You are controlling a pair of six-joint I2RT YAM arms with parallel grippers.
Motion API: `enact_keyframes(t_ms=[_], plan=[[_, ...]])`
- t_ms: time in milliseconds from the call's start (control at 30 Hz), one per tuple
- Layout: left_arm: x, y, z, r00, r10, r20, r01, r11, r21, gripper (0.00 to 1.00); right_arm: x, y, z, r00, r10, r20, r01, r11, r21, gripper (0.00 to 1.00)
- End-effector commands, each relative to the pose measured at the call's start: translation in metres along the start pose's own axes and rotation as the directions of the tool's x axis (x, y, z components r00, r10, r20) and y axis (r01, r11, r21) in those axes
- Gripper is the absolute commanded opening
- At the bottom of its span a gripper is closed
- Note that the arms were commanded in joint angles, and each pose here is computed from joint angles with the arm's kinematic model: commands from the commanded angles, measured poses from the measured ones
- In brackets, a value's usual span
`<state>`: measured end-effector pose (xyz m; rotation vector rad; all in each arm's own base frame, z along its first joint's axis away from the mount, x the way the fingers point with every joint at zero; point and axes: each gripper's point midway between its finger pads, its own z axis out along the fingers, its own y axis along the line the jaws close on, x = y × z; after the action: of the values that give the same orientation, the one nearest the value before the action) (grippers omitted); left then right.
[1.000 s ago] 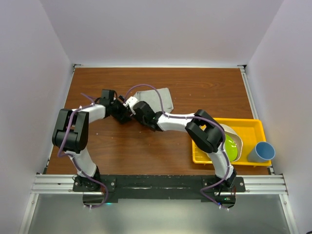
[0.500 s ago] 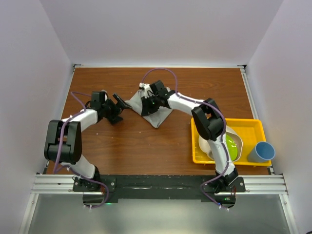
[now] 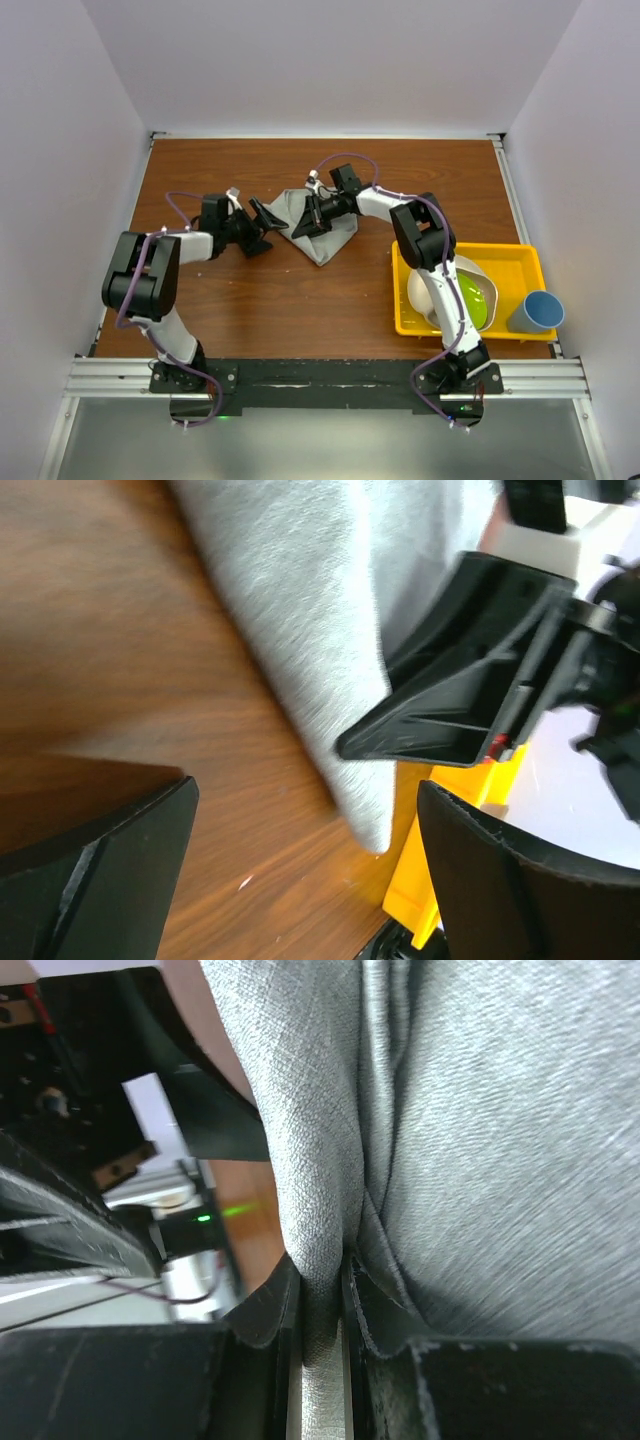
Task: Fold the napkin, place the utensils inside, and roll it up
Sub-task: Roll the napkin with the utensil
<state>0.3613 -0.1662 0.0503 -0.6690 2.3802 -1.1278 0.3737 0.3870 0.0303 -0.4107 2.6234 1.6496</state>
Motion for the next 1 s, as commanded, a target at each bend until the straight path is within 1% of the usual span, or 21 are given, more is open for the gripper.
enact_keyframes(t_ms=[0,33,67,300,333,500,600,633,800,967], plan=[[-0.011,-0.031,0.021,1.000,0.001,0.023,-0.004,0.993,0.121,0.93,0.006,0.016,0.004,0.983,0.171,-0.071,-0.178,0.979,-0.104,0.00],[-0.010,-0.025,0.026,1.000,-0.020,0.014,0.018,0.994,0.111,0.92,0.007,0.016,0.004,0.970,0.229,-0.078,-0.237,0.965,-0.113,0.00],[-0.012,-0.025,0.030,0.999,-0.037,0.017,0.035,0.994,0.107,0.91,0.000,0.019,0.002,0.976,0.210,-0.053,-0.216,0.966,-0.140,0.00],[-0.008,-0.008,0.036,0.996,-0.084,0.028,0.083,0.996,0.031,0.90,0.000,0.009,-0.003,0.954,0.293,-0.069,-0.300,0.940,-0.161,0.00],[-0.007,-0.008,0.036,0.995,-0.093,0.024,0.092,0.995,0.038,0.90,-0.004,0.010,-0.004,0.959,0.277,-0.059,-0.283,0.942,-0.179,0.00],[-0.003,0.004,0.045,0.992,-0.128,0.007,0.128,0.992,0.012,0.90,-0.006,0.009,-0.009,0.954,0.295,-0.058,-0.301,0.931,-0.208,0.00],[-0.003,0.010,0.048,0.989,-0.145,0.014,0.145,0.989,0.002,0.90,-0.014,0.010,-0.014,0.955,0.295,-0.041,-0.296,0.928,-0.227,0.00],[-0.003,0.009,0.050,0.988,-0.151,0.011,0.151,0.988,0.010,0.90,-0.013,0.008,-0.012,0.951,0.304,-0.055,-0.308,0.925,-0.225,0.00],[-0.002,0.015,0.063,0.989,-0.146,-0.013,0.146,0.989,-0.002,0.86,-0.018,0.006,-0.010,0.954,0.292,-0.060,-0.298,0.926,-0.231,0.00],[0.000,0.026,0.069,0.991,-0.130,-0.018,0.129,0.991,-0.034,0.85,-0.019,0.008,-0.010,0.957,0.281,-0.064,-0.288,0.927,-0.240,0.00]])
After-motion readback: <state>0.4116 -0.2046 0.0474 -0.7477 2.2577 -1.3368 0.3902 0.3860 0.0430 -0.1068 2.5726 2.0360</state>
